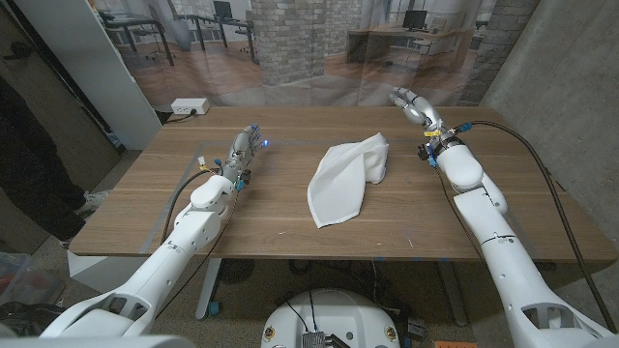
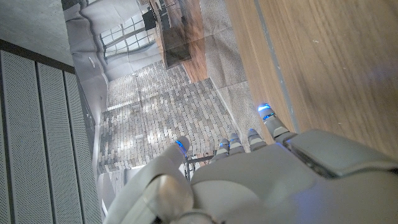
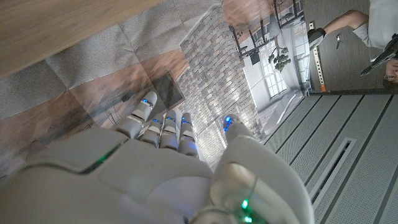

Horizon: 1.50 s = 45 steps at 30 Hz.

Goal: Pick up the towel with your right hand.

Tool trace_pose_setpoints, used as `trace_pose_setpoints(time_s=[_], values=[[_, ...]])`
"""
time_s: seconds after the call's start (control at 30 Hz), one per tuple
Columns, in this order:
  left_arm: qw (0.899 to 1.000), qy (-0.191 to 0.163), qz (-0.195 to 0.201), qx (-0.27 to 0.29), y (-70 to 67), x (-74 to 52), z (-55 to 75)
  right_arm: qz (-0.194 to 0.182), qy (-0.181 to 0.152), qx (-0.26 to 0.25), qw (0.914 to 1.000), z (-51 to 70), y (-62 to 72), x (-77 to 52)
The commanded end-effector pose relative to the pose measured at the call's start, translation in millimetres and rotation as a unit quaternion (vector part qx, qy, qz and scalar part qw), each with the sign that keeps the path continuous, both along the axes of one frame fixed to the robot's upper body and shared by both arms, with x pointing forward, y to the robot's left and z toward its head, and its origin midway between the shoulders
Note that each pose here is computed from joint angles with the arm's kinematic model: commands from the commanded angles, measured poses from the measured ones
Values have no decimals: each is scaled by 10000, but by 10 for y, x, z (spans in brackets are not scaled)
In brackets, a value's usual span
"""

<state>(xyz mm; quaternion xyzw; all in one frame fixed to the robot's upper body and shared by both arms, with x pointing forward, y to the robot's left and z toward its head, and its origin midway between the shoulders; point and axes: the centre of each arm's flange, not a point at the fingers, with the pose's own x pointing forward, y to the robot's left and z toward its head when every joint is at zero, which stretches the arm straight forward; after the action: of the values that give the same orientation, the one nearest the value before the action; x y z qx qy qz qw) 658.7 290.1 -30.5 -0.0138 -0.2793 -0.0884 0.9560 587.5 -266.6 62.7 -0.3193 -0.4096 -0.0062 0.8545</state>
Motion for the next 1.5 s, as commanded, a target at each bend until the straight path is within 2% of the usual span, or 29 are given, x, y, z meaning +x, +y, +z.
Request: trace_pose_setpoints(time_s=[0.03,0.33,0.53,0.83,1.17,1.5], values=[[10000,-3,14,3,4,2,5,-293,-174,-405,9986,57,79,-110],[10000,-17,8,6,-5,0,13,-534,-297,-692,9957,74,140,-231],[10000,-22,13,-5,6,-14,7,-830,-401,-1019,9905,88,203,-313],[10000,-27,9,-18,12,-35,-7,-1042,-458,-1310,9848,88,282,-392],[10000,-18,7,-55,28,-61,-40,-1279,-480,-1681,9762,94,388,-469],[10000,-29,-3,-52,45,-65,-39,-1390,-426,-1971,9695,119,462,-490]])
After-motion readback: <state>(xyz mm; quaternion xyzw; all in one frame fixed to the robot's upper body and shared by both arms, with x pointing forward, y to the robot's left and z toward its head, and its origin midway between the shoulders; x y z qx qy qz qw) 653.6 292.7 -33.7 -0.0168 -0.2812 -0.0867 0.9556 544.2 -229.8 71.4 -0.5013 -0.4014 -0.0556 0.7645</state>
